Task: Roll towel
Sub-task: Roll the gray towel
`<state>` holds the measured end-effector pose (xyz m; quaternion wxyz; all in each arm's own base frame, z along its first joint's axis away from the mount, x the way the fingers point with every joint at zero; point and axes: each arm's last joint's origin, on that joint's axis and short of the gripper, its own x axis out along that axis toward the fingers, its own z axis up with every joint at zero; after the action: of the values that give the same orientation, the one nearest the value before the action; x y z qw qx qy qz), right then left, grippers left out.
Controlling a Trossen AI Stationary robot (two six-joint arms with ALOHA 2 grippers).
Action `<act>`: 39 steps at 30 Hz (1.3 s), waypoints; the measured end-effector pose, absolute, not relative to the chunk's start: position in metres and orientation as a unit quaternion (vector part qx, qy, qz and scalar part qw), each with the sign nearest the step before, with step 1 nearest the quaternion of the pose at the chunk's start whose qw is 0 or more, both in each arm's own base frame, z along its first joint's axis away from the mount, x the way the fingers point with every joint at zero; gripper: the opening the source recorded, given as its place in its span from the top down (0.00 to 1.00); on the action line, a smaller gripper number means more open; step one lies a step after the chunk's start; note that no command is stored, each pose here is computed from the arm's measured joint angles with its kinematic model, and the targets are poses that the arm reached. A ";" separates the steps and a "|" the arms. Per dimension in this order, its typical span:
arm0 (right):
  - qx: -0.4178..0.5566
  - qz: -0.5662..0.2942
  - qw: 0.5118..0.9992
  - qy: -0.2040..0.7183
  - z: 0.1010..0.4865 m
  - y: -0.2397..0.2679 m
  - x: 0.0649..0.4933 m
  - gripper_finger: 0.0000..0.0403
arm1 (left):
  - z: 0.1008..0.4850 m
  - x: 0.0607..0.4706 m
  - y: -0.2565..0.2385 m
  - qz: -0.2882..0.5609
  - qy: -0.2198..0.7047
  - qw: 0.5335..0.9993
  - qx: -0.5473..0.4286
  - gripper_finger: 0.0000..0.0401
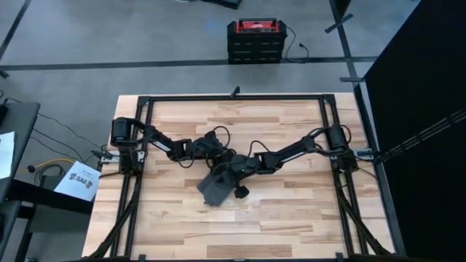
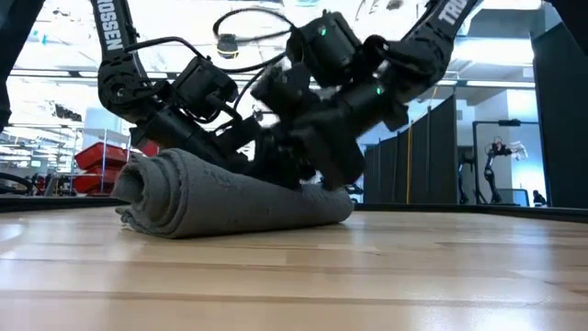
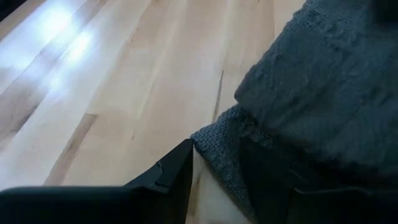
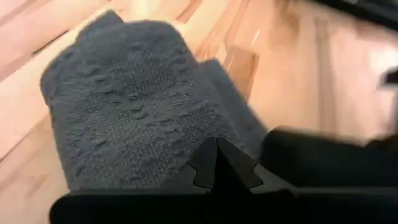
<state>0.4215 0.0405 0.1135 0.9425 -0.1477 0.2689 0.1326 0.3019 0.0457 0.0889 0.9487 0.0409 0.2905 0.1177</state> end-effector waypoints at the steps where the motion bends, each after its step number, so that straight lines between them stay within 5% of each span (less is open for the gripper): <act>1: -0.146 0.134 0.941 0.273 0.110 0.041 0.422 1.00 | 0.091 0.302 0.046 0.119 0.288 0.949 0.041 0.71; 12: -0.149 0.133 0.941 0.274 0.109 0.038 0.422 1.00 | 0.140 0.283 0.040 0.138 0.311 0.939 0.057 0.71; 18: -0.163 0.135 0.942 0.262 0.117 0.038 0.421 1.00 | 0.173 0.252 -0.008 0.123 0.318 0.940 0.017 0.71; 25: -0.156 0.145 0.963 0.163 0.147 0.040 0.427 1.00 | 0.131 0.218 -0.049 0.168 0.311 0.935 -0.019 0.71; 39: -0.149 0.228 0.952 0.140 0.120 0.044 0.459 1.00 | 0.075 0.215 -0.061 0.194 0.315 0.927 -0.064 0.71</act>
<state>0.4595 0.0438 0.1198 0.9520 -0.1490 0.1396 0.2282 0.2149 -0.0610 0.0746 0.9269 -0.0639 0.3147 0.1943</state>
